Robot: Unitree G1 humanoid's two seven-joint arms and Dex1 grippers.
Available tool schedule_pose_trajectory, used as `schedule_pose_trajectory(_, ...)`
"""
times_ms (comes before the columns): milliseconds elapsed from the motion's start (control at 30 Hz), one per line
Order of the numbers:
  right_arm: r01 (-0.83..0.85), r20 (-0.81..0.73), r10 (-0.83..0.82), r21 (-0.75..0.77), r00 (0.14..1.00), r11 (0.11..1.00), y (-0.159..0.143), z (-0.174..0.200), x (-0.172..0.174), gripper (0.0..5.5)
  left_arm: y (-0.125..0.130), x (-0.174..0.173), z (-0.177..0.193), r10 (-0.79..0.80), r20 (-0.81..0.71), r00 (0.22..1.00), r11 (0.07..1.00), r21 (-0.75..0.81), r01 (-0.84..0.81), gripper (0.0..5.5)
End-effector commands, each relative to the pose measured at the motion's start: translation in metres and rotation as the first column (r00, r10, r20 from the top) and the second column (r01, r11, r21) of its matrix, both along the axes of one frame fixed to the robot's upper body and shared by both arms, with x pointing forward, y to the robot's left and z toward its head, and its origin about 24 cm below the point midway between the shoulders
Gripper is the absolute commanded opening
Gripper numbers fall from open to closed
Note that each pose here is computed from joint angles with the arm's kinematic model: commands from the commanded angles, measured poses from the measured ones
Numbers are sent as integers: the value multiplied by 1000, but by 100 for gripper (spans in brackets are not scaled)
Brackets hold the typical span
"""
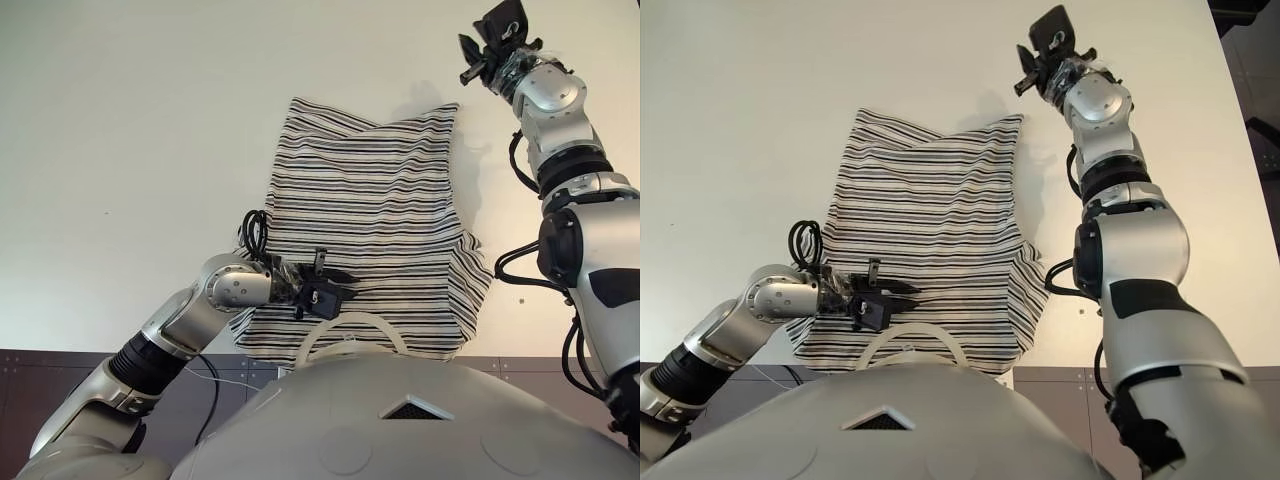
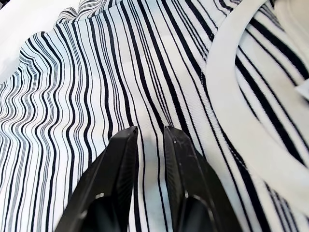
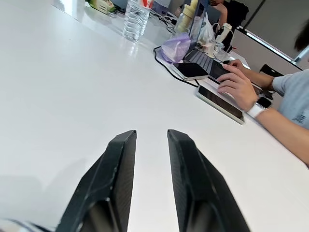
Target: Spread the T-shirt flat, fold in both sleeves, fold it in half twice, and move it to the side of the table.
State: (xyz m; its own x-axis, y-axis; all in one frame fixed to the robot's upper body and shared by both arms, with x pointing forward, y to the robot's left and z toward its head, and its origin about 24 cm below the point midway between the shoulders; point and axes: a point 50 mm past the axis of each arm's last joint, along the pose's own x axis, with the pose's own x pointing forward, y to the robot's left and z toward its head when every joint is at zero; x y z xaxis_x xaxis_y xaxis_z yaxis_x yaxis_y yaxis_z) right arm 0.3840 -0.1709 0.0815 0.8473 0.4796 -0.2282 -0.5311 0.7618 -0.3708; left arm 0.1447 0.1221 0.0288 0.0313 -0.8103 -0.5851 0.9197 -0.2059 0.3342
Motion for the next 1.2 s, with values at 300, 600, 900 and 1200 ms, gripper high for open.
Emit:
schedule_pose_trajectory(300, -783, -541, 651, -24, 533, 622, -19, -72, -149, 117, 8, 17, 14, 162, -119, 980, 987, 9, -162, 101)
schedule_pose_trajectory(600, -787, -620, 579, -104, 530, 608, -31, -77, -165, 117, 5, 32, 36, 202, -130, 971, 977, -35, -208, 101)
schedule_pose_trajectory(900, -650, -541, 431, -319, 722, 689, -31, -71, -83, 117, -11, 63, 55, 317, -89, 944, 927, -179, -329, 101)
schedule_pose_trajectory(1200, -752, -571, 496, -413, 654, 514, -40, -56, -78, 117, -1, 134, 62, 572, 75, 817, 799, -278, -533, 101)
